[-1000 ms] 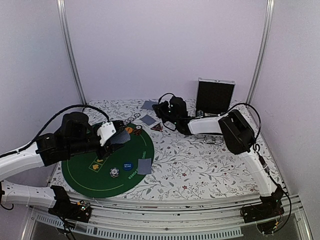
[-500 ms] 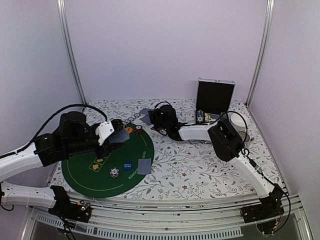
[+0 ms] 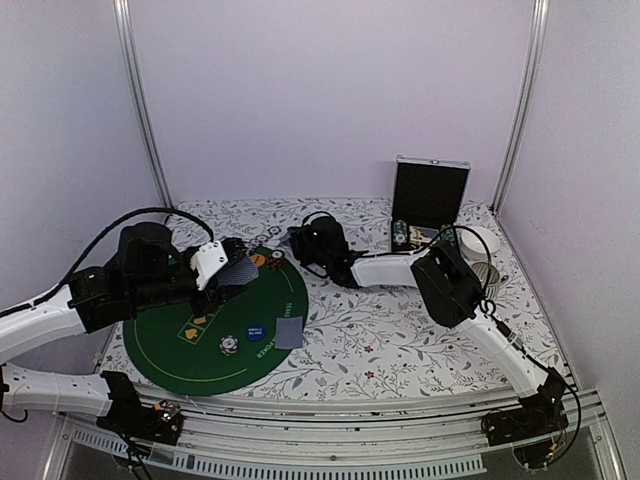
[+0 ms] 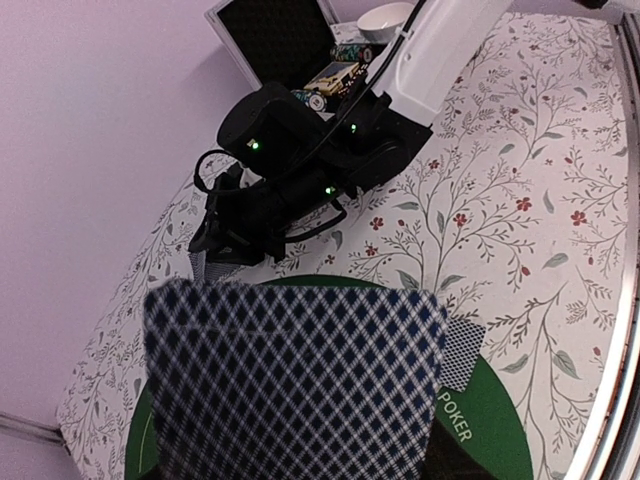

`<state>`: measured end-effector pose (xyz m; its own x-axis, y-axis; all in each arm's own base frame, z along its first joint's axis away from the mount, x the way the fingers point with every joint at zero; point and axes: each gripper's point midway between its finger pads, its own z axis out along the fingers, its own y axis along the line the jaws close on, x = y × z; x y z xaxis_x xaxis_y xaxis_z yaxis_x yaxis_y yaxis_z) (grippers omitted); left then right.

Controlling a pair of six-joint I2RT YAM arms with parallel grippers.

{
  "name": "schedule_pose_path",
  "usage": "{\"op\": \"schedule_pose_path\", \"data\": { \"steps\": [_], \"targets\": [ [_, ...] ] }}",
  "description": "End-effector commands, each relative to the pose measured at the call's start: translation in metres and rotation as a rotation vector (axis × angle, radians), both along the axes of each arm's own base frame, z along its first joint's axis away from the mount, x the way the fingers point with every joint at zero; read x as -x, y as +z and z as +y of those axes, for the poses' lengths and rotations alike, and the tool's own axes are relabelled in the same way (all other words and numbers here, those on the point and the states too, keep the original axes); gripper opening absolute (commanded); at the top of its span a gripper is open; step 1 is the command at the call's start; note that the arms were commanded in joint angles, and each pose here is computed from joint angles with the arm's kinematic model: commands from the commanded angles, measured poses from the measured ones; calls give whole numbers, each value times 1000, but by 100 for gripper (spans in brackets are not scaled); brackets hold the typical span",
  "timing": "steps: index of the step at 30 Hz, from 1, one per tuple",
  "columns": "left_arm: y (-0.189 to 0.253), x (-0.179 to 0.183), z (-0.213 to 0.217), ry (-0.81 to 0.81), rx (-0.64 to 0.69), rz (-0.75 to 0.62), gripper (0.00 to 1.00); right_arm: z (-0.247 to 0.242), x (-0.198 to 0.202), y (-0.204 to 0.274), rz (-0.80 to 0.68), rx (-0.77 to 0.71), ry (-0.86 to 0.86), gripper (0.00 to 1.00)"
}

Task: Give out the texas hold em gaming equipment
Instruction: Distribute the poker card in the big blind area, then pick up the poker card from the face-down deck piles.

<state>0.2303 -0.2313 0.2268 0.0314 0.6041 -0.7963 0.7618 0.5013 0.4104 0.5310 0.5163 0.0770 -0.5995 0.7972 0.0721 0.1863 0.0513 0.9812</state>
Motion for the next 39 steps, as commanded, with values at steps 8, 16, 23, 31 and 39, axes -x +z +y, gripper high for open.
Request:
{"op": "schedule_pose_path", "data": {
  "steps": [8, 16, 23, 31, 39],
  "targets": [
    [14, -4, 2, 12, 50, -26, 49, -11, 13, 40, -79, 3, 12, 50],
    [14, -3, 2, 6, 46, -27, 49, -23, 82, 157, -404, 64, 232, 67],
    [11, -2, 0, -11, 43, -17, 49, -49, 153, 193, -676, 428, 411, 80],
    [8, 2, -3, -44, 32, -13, 49, -67, 236, 230, -984, 585, 622, 80],
    [3, 4, -7, -73, 22, -3, 49, -24, 299, 217, -1122, 574, 955, 80]
  ]
}}
